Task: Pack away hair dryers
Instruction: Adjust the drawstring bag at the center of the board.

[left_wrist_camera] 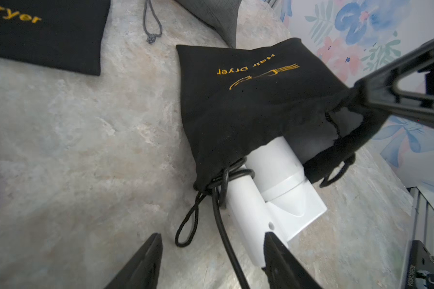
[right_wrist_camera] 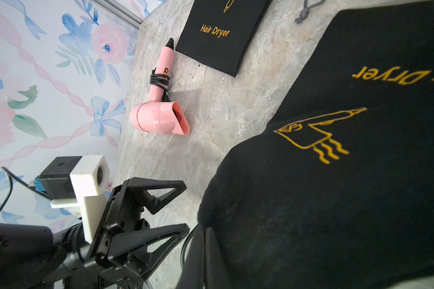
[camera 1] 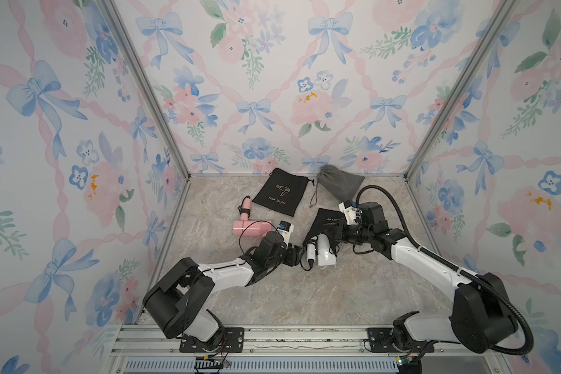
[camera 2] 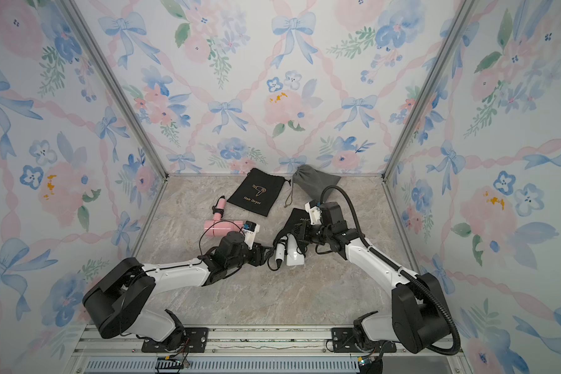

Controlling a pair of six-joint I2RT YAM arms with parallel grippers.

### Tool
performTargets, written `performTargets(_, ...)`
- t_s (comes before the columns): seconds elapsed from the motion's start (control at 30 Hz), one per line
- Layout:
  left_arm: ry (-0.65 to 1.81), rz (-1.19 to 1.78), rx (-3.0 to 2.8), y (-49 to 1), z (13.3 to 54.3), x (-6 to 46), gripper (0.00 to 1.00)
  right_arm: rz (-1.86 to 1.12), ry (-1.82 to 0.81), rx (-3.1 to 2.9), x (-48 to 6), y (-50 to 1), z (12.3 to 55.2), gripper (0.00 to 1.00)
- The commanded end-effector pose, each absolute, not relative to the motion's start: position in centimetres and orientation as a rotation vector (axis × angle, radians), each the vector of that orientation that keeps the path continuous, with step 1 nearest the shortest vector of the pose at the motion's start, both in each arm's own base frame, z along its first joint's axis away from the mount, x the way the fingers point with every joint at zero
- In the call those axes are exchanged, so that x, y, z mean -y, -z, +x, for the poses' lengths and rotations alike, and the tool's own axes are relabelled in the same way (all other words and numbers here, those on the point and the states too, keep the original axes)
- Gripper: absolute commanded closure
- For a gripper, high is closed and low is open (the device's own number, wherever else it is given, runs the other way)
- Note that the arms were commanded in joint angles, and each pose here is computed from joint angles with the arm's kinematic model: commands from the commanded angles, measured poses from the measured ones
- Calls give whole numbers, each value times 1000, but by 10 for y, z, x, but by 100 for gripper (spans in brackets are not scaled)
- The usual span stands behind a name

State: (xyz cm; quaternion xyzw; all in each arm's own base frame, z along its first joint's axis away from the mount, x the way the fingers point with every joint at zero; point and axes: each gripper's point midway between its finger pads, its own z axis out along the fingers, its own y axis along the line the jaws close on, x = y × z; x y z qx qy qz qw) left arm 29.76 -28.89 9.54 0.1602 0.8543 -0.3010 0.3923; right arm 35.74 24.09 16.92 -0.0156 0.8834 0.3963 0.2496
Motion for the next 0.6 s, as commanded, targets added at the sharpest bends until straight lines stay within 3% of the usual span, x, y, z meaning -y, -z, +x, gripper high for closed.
performTargets(0.0, 737, 465, -2077, -111, 314, 303, 35, -60, -1142, -2352, -247, -186, 366, 100)
performTargets(0.33, 728, 516, -2043, -114, 343, 331, 36, -73, -1160, -2348, -249, -188, 362, 100)
performTargets(0.57, 733, 545, -2038, -111, 349, 341, 50, -81, -1163, -2325, -248, -198, 362, 100)
